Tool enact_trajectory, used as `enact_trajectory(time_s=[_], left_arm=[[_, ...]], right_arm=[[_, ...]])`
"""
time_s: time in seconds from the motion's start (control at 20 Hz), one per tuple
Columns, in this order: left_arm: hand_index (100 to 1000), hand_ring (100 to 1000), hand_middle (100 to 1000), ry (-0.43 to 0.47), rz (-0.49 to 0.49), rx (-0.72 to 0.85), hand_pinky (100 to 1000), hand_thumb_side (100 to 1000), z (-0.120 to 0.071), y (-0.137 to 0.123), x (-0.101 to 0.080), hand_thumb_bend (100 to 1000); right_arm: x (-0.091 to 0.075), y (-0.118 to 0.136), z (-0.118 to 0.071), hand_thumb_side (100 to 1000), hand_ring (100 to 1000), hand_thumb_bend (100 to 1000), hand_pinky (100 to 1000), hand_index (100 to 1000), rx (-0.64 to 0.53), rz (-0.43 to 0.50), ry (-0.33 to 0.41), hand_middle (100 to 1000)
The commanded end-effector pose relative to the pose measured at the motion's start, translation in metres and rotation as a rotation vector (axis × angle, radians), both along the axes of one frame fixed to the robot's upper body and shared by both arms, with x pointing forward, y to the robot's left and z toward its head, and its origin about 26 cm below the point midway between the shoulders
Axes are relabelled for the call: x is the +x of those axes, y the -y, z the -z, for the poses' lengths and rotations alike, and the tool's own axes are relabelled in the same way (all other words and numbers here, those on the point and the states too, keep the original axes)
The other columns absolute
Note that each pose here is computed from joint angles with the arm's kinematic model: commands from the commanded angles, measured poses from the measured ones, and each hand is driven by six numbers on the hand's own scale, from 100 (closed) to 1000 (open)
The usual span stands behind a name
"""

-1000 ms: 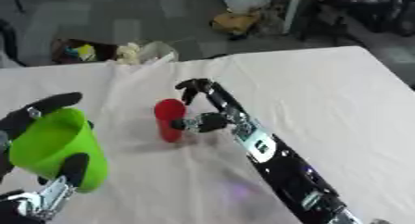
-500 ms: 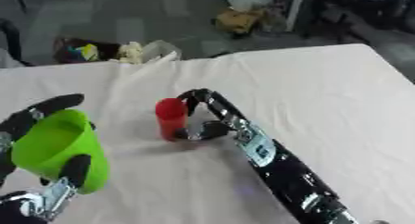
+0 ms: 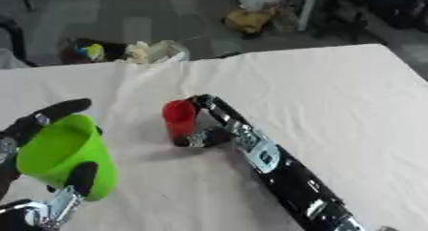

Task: Pour the contents of one cup into another cup.

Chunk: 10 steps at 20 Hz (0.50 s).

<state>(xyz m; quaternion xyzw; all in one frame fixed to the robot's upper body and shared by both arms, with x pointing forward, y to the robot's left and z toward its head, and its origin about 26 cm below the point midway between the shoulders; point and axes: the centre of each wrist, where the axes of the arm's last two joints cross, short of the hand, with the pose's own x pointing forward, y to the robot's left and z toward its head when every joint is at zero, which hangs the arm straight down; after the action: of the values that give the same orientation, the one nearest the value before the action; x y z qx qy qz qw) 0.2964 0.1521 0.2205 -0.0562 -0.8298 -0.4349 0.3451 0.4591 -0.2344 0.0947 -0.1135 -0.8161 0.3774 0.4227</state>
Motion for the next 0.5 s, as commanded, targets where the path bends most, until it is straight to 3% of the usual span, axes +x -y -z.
enact_trajectory(time_s=[0.05,0.3,0.5], left_arm=[[947,761,670,0.029,0.020,-0.004,227,416,-0.0083,0.0012,-0.0034,100],[945,763,671,0.027,0.024,-0.004,231,417,-0.0085,0.0017,-0.0035,100],[944,764,671,0.026,0.027,-0.005,232,417,-0.0087,0.0019,-0.0035,100]], right_arm=[[0.0045,-0.0034,-0.0122,616,524,806,824,763,-0.013,-0.011,0.030,508],[0.0055,-0.0089,-0.0128,621,507,797,821,748,-0.013,-0.018,0.032,487],[0.0058,-0.0122,-0.0127,582,456,748,805,700,-0.013,-0.016,0.032,398]])
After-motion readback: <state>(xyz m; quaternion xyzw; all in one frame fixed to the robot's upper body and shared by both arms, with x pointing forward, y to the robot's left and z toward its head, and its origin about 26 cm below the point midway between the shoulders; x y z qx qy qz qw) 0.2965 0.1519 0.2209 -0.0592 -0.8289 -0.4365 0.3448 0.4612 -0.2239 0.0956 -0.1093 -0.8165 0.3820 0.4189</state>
